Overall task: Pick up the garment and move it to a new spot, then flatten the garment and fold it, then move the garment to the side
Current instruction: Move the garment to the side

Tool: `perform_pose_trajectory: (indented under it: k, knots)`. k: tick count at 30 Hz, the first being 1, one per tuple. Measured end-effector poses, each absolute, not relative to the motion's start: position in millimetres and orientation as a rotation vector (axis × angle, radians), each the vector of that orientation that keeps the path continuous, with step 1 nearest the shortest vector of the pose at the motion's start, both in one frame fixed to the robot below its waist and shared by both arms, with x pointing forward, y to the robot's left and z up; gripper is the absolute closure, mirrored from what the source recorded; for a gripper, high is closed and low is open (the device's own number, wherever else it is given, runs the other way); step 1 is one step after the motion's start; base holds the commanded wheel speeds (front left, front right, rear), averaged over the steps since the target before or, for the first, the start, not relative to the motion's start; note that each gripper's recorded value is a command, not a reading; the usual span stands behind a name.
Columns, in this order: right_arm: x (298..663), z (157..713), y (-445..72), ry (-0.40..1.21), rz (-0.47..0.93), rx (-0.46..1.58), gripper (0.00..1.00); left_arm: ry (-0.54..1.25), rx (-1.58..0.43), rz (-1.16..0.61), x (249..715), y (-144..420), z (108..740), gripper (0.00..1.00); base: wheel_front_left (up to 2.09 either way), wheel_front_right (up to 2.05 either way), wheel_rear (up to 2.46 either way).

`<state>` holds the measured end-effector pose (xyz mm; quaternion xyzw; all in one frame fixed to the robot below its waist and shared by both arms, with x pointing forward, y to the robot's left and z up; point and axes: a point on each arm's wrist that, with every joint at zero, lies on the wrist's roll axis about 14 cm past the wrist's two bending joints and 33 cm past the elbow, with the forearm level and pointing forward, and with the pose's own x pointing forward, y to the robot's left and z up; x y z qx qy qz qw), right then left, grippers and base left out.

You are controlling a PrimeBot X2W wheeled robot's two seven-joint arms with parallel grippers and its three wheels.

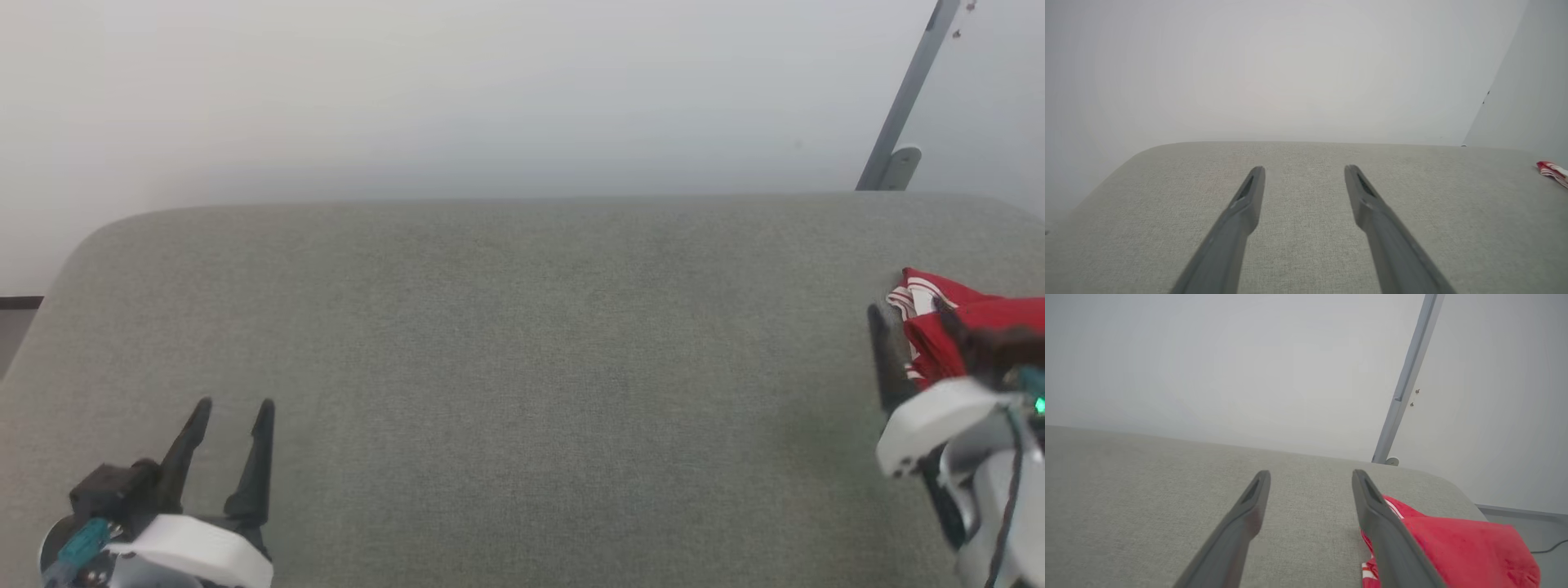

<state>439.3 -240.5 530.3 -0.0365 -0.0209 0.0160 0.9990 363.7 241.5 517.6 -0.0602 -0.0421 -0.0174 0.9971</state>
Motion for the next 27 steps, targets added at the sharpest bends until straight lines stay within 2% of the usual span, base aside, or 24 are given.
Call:
perform_pose_trajectory:
  k: [9, 27]
  knots:
    - [406, 514, -215, -0.062, 0.035, -0.019, 0.00, -0.045, -0.112, 0.030, 342, 261, 502, 0.00, 0.00, 0.00, 0.00]
    - [371, 505, -201, -0.071, 0.013, 0.036, 0.00, -0.042, -0.090, 0.087, 328, 272, 498, 0.00, 0.00, 0.00, 0.00]
